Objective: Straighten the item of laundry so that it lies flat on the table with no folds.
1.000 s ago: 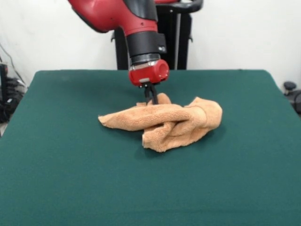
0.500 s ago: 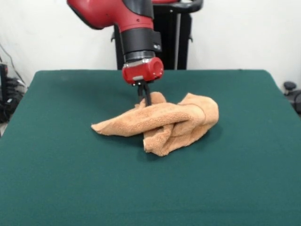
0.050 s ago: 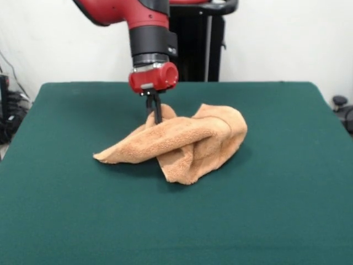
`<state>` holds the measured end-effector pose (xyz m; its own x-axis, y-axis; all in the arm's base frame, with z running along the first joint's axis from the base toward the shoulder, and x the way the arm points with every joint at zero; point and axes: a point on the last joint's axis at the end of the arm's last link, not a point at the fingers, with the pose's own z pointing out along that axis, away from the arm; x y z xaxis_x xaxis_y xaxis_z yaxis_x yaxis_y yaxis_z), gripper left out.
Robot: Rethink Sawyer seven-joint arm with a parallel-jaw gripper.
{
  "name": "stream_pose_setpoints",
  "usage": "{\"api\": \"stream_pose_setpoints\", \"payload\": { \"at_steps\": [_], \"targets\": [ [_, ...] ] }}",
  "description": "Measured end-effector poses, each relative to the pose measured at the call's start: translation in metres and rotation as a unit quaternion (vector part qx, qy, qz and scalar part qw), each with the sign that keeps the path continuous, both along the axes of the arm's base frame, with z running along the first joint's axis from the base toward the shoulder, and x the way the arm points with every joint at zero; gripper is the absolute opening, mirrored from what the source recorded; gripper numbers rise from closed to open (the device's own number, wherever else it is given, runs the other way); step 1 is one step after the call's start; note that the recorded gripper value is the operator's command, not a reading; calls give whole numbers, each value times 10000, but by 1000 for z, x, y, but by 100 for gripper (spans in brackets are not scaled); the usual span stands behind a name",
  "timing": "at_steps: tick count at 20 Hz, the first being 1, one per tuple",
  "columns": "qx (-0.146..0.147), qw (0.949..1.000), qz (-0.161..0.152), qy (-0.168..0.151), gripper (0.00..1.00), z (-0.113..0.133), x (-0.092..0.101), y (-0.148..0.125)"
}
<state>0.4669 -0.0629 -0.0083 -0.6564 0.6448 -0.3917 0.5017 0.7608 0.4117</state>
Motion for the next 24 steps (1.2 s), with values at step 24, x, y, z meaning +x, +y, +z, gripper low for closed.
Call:
{"api": "stream_pose_setpoints", "payload": {
  "at_steps": [24],
  "targets": [
    [-649, 9935, 159, 925, 0, 18, -31, -42]
  ]
}}
